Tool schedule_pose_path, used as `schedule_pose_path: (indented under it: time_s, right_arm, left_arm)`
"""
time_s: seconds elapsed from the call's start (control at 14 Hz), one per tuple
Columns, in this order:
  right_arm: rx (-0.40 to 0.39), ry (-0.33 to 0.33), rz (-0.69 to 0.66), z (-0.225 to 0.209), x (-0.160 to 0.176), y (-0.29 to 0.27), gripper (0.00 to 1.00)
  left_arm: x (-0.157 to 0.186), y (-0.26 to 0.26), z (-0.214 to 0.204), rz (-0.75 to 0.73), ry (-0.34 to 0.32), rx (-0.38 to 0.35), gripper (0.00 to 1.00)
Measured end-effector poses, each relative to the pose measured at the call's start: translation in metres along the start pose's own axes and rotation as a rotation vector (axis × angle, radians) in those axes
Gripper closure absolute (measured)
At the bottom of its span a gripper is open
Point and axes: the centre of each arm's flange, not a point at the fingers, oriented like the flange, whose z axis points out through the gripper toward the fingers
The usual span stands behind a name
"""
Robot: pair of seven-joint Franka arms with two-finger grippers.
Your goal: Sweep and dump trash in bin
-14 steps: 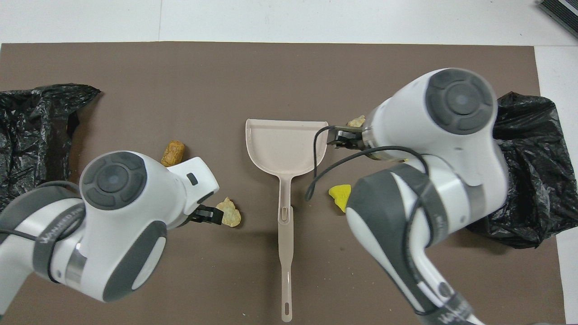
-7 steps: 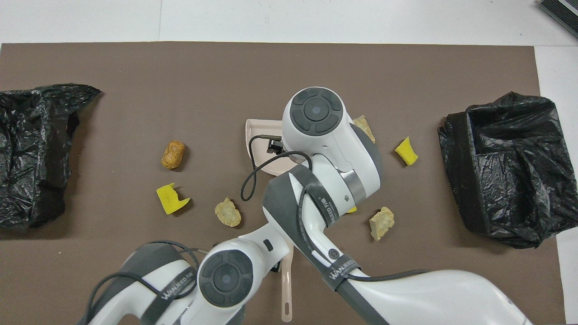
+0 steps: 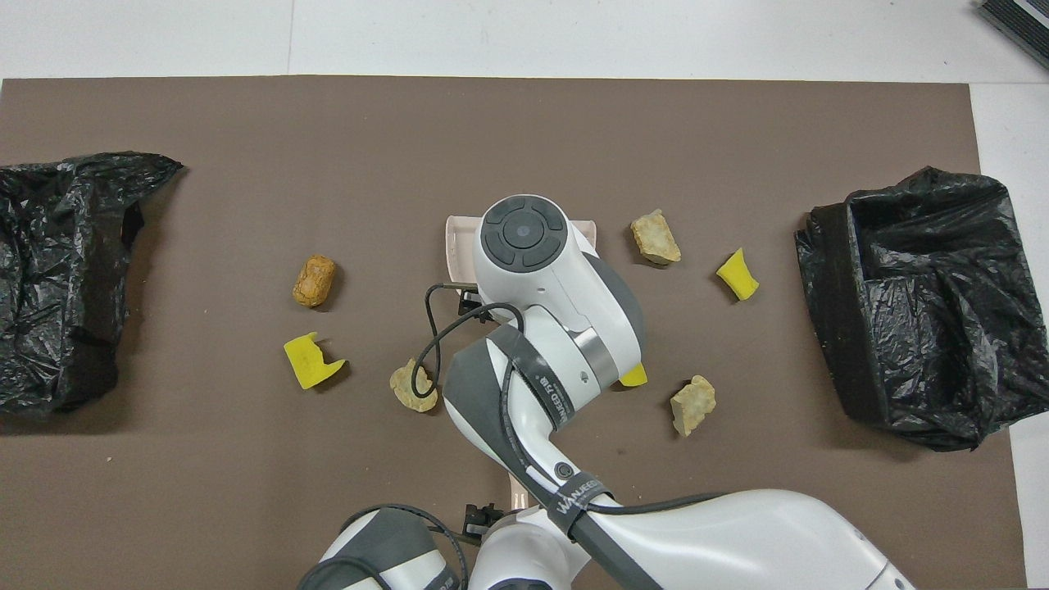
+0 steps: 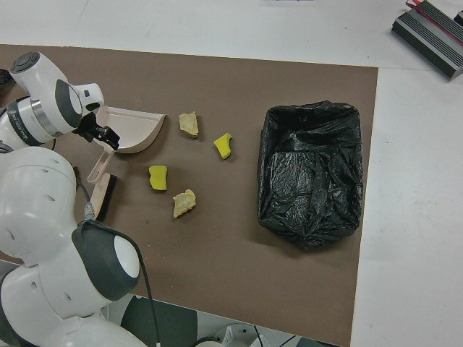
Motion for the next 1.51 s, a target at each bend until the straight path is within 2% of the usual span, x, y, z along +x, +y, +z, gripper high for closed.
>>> schedule_pose_path:
  time_s: [0.22,0.29,0.36,0.43,0.5,0.79,0.86,0.93,1.0,1.15,1.36,1.51]
  right_arm:
    - [-0.011,-0.054,-0.044,0.013,-0.018,0.012,0.04]
    - [-0.015,-0.061,-0.046,0.014,-0.022,0.016,0.13]
    - [-0.014,-0.067,-0.045,0.014,-0.025,0.017,0.26]
    - [-0.004,-0.078,-0.041,0.014,-0.028,0.016,0.28]
    - [0.010,-0.089,-0.035,0.014,-0.031,0.015,0.28]
    - [0.075,-0.077,-0.013,0.025,-0.036,0.013,0.30]
    - [0.073,-0.081,-0.012,0.030,-0.039,0.015,0.36]
    - [0.072,-0.083,-0.012,0.032,-0.041,0.016,0.37]
    - [0.074,-0.079,-0.012,0.029,-0.041,0.016,0.44]
    - [0.083,-0.070,-0.015,0.021,-0.043,0.016,0.68]
    - [0.104,-0.045,-0.024,0.001,-0.044,0.019,0.68]
    - [0.118,-0.023,-0.105,-0.015,-0.041,0.027,0.68]
  left_arm:
    - [-0.004,0.002,0.013,-0.009,-0.019,0.018,0.00]
    - [-0.004,0.002,0.017,-0.017,-0.024,0.023,0.00]
    - [-0.003,0.002,0.019,-0.025,-0.026,0.025,0.00]
    - [-0.003,0.002,0.020,-0.031,-0.027,0.025,0.06]
    - [-0.003,0.002,0.020,-0.038,-0.027,0.025,0.06]
    - [0.000,-0.001,0.020,-0.053,-0.028,0.026,0.53]
    - [0.002,-0.003,0.020,-0.057,-0.028,0.026,0.65]
    - [0.004,-0.005,0.020,-0.063,-0.029,0.027,0.74]
    - [0.006,-0.008,0.020,-0.070,-0.032,0.030,0.74]
    - [0.009,-0.013,0.019,-0.082,-0.038,0.036,0.74]
    - [0.005,-0.018,0.016,-0.083,-0.064,0.062,0.74]
    - [0.001,-0.031,0.007,-0.085,-0.071,0.069,0.74]
